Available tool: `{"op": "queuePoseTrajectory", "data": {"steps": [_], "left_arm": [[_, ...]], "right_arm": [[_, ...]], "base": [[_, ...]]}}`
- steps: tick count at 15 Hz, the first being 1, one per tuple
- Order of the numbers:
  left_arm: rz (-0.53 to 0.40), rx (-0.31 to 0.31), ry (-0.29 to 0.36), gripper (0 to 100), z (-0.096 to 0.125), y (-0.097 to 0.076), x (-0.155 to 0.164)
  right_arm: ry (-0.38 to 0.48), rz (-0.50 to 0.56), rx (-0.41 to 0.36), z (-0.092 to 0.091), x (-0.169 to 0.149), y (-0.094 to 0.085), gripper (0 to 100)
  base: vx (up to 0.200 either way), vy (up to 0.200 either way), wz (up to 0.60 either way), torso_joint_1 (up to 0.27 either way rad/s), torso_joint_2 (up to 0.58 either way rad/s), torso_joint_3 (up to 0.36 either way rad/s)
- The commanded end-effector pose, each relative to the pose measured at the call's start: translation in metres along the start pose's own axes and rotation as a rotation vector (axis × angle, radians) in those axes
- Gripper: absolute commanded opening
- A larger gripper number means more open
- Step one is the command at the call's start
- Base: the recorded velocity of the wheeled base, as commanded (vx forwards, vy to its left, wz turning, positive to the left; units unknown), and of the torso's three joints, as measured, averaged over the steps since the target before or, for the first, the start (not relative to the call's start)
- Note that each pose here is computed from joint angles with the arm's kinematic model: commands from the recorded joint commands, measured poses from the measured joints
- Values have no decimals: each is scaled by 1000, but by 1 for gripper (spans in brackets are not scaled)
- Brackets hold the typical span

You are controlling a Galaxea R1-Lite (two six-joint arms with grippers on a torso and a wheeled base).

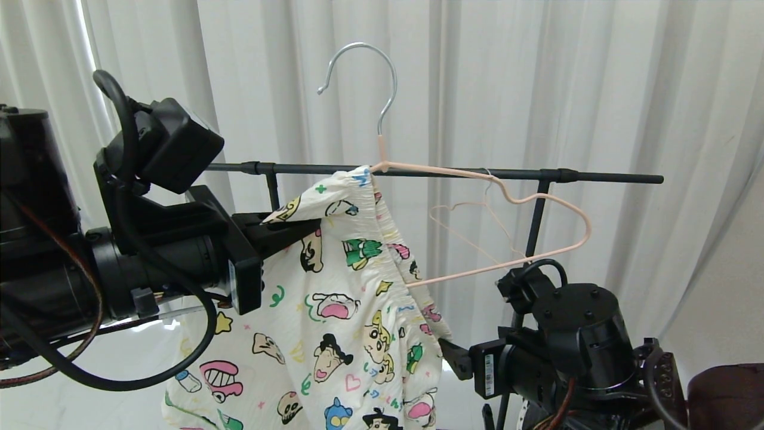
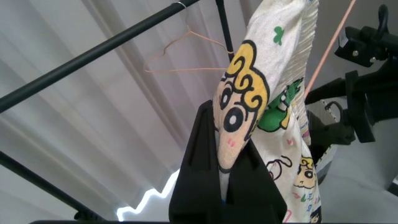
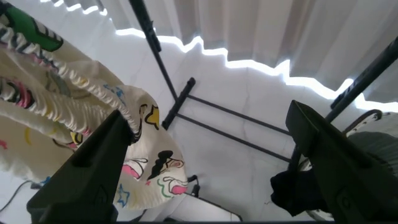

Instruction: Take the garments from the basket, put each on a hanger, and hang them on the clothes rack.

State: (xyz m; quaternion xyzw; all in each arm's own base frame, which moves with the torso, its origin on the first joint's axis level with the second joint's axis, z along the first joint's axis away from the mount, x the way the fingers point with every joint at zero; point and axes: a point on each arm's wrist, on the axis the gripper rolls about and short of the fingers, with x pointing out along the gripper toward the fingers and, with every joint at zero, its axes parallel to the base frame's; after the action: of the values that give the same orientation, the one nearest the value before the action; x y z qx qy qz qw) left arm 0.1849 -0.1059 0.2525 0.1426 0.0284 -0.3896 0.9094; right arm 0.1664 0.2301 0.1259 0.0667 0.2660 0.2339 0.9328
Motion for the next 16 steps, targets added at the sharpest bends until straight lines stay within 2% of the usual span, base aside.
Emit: {"op": "queuePoseTrajectory", "data": {"steps": [1,7,10,11,16], "left_arm": [[0,0,-1,0,0,0,0],[1,1,-2,0,0,0,0],[-1,2,-1,0,0,0,0],[-3,2,-1,0,0,-1,0],[-2,3,-3,0,1,-1,0]], "right_arm": [[-4,-5,0,1,-1,-2,100],[-6,-3,-18,1,-2,-1,100],[-8,-27,-86,-1,-2,-3,100],[-8,-24,-102,-2,-2,-3,0],[-12,-24,-104,-2,-1,-2,0]], "base": [[0,0,0,0,0,0],[0,0,0,0,0,0],[0,0,0,0,0,0],[0,0,0,0,0,0],[0,0,0,0,0,0]]}}
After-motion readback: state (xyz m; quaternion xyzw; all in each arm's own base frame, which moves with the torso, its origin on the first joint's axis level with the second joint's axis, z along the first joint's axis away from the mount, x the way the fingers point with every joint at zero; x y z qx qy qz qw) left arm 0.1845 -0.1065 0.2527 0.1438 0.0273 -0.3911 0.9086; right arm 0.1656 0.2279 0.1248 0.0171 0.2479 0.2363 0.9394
